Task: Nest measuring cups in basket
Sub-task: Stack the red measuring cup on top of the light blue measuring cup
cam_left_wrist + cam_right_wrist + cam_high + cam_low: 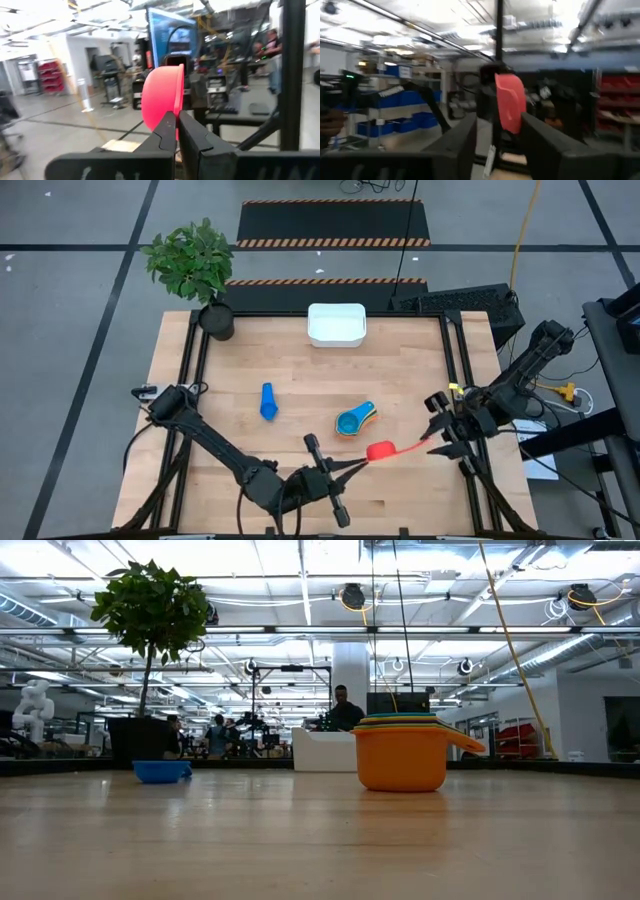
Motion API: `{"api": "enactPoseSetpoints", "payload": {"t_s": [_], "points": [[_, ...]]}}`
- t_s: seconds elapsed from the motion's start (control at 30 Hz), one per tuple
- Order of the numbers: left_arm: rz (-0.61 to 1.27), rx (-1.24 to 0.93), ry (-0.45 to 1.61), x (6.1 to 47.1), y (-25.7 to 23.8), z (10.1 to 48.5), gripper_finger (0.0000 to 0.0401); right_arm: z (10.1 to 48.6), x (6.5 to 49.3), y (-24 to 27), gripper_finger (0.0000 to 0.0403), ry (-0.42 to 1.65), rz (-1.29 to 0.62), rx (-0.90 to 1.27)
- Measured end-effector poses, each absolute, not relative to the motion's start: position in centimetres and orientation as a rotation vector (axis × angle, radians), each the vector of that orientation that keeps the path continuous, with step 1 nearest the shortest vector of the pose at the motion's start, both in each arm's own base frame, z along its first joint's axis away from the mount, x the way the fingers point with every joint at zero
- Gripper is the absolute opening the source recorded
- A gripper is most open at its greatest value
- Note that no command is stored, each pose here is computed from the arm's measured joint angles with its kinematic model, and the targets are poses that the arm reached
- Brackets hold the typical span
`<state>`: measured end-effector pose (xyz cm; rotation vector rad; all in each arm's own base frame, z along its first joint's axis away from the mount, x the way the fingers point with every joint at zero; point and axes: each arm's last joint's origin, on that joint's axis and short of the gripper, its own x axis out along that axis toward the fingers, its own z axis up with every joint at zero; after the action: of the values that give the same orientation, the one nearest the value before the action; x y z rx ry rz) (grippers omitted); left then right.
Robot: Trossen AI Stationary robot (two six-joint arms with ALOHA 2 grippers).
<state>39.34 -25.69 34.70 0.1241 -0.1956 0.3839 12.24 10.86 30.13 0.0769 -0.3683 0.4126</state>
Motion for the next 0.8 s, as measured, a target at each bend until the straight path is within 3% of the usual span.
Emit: {"api": "enactPoseSetpoints", "payload": {"t_s": [0.43, 0.8], "points": [[0.545, 0.131, -0.112, 38.9, -25.2, 34.3, 0.0001, 29.6, 11.4, 9.5, 0.0260, -0.225, 0.315, 0.211], [0.501, 0.036, -0.138, 39.3, -21.8, 31.6, 0.0001, 29.2, 10.4, 8.5, 0.0283, -0.159, 0.289, 0.191]]}}
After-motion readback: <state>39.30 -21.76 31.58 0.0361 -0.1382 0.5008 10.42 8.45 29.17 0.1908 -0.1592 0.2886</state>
